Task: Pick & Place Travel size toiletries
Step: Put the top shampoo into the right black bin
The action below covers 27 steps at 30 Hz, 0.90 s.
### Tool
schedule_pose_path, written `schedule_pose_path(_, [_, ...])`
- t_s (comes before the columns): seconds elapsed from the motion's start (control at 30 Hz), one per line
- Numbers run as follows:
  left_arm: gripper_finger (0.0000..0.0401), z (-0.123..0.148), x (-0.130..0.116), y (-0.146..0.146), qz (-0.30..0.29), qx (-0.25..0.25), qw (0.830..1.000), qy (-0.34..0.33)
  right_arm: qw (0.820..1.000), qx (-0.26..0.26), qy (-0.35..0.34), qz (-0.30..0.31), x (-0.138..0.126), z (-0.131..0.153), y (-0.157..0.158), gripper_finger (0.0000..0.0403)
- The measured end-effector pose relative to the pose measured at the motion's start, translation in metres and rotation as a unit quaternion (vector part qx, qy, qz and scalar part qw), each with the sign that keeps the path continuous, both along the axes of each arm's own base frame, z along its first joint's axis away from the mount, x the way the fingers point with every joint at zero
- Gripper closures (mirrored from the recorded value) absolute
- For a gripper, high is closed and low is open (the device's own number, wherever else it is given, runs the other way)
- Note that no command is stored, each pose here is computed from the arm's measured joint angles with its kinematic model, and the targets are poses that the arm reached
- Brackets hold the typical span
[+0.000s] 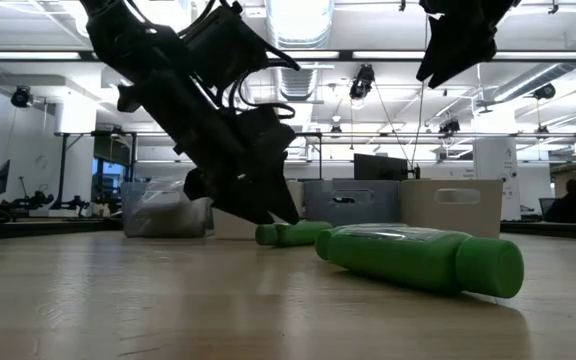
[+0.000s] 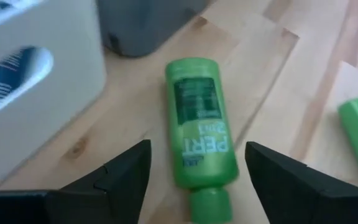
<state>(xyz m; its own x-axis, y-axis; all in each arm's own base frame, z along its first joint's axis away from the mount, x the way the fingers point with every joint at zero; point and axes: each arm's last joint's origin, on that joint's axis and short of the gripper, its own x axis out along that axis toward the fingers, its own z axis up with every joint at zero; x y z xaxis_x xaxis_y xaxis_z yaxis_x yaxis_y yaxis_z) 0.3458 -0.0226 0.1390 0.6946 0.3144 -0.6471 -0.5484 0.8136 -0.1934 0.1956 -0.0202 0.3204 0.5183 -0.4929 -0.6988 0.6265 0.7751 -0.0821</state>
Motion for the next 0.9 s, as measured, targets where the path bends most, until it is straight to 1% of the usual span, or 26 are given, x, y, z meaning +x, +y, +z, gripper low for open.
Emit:
schedule_pose_path(0.1, [0.0123, -0.005, 0.002, 0.002, 0.010, 0.008, 1.000, 0.002, 1.000, -0.003, 0.003, 0.003, 0.000, 0.000, 0.000, 0.0110])
schedule_pose_path(0.2, [0.0118, -0.012, 0.009, 0.002, 0.007, 0.002, 1.000, -0.012, 1.000, -0.008, 0.008, 0.010, 0.000, 0.000, 0.000, 0.0099])
schedule_pose_path(0.3, [0.0117, -0.020, 0.017, 0.001, 0.000, -0.004, 1.000, -0.012, 1.000, -0.013, 0.012, 0.015, 0.000, 0.000, 0.000, 0.0088])
schedule_pose_path(0.43, [0.0128, -0.019, 0.025, -0.001, -0.002, -0.005, 1.000, -0.012, 1.000, -0.013, 0.014, 0.016, 0.000, 0.000, 0.000, 0.0073])
schedule_pose_path(0.57, [0.0158, -0.014, 0.029, -0.001, -0.009, 0.004, 1.000, 0.010, 1.000, -0.014, 0.015, 0.016, 0.000, 0.000, 0.000, 0.0058])
schedule_pose_path(0.7, [0.0205, -0.010, 0.028, -0.002, -0.026, 0.020, 0.999, 0.032, 1.000, -0.014, 0.022, 0.016, -0.002, -0.001, 0.000, 0.0044])
schedule_pose_path(0.83, [0.0245, -0.005, 0.026, -0.003, -0.038, 0.002, 0.999, 0.033, 0.999, -0.015, 0.026, 0.017, -0.002, -0.001, 0.000, 0.0040])
schedule_pose_path(0.9, [0.0248, 0.001, 0.025, -0.003, -0.043, -0.007, 0.999, 0.025, 0.999, -0.015, 0.026, 0.017, -0.002, -0.001, 0.000, 0.0039])
